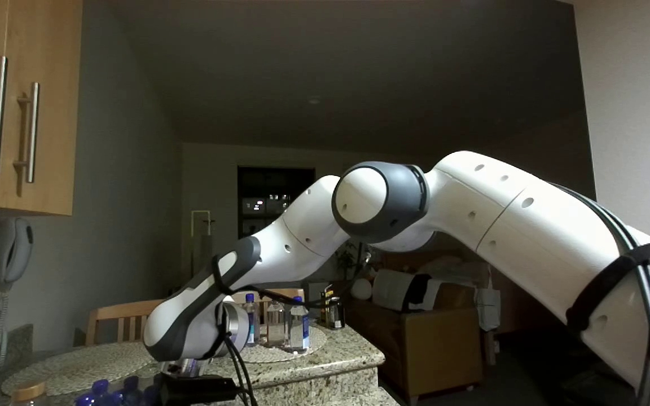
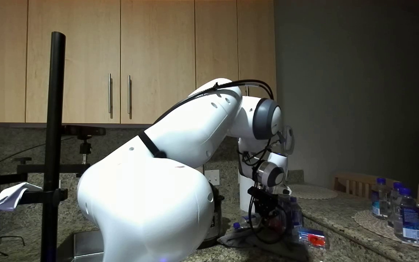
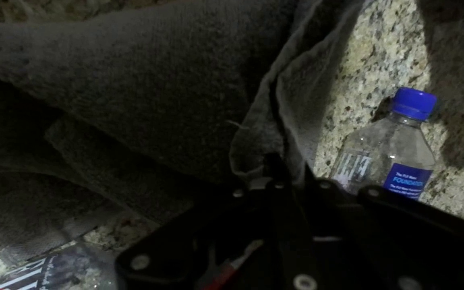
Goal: Move the towel to the right
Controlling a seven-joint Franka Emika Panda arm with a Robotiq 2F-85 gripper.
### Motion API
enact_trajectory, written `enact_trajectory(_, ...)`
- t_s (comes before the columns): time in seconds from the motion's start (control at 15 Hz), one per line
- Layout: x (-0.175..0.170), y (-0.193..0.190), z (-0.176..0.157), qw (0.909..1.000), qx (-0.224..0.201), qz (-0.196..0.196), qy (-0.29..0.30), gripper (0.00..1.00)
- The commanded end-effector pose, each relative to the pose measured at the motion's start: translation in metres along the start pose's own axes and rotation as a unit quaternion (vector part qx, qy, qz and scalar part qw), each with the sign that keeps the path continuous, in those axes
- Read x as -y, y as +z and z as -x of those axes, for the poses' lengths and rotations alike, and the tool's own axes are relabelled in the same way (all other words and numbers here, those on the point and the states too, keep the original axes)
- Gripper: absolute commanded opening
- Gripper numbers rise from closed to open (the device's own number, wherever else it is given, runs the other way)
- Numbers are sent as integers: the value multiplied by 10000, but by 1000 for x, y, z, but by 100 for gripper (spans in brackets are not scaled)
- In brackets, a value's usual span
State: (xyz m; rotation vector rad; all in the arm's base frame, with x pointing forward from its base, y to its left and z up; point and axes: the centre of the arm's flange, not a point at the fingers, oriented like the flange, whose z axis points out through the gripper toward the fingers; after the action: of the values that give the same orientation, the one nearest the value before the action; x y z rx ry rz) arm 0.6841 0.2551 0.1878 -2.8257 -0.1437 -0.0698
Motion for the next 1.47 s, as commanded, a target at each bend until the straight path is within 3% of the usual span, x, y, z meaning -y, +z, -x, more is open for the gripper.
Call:
enact_trajectory(0.0, 14, -15, 4, 9999, -76, -44, 134, 9)
enact_trajectory(0.73, 50, -83, -2, 9994, -318, 46, 92, 9)
enact_trajectory(1.4, 38, -155, 3, 9984, -526, 181, 130, 9)
